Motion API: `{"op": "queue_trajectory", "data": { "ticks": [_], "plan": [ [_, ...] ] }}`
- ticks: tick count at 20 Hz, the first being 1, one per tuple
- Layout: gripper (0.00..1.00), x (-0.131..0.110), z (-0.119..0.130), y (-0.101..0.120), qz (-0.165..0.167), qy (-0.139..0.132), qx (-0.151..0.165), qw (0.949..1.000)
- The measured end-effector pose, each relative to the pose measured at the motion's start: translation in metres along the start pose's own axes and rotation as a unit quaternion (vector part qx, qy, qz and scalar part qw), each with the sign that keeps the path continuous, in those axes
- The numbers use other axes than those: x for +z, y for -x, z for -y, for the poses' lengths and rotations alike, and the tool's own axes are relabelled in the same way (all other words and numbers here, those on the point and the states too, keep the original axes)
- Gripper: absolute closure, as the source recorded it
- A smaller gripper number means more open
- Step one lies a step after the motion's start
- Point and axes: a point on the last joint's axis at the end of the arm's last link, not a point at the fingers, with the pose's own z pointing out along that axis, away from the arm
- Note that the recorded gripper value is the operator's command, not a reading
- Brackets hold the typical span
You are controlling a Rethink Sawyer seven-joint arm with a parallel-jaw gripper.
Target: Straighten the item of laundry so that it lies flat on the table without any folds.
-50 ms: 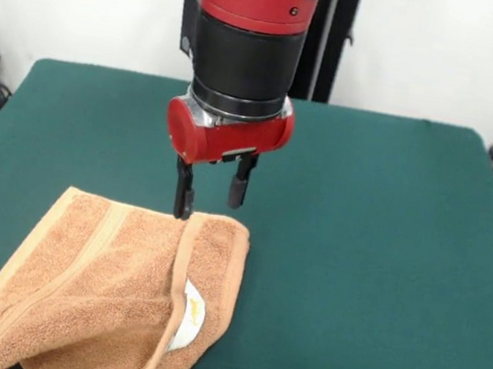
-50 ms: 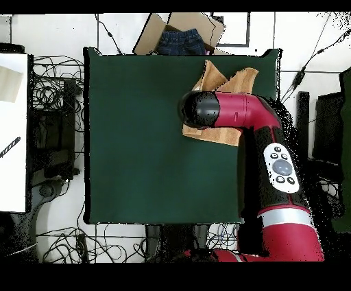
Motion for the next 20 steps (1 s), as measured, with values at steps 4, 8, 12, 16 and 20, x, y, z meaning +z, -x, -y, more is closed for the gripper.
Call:
{"op": "queue_trajectory", "data": {
  "ticks": [4,8,12,16,20],
  "plan": [
    [0.0,0.005,-0.001,-0.001,0.01,0.002,0.009,0.9999],
    [0.0,0.015,-0.013,-0.004,0.017,0.016,0.021,0.9995],
    [0.0,0.025,-0.028,-0.008,0.017,0.034,0.029,0.9989],
    [0.0,0.034,-0.038,-0.013,0.016,0.041,0.031,0.9985],
    [0.0,0.04,-0.043,-0.017,0.021,0.038,0.03,0.9986]
  ]
}}
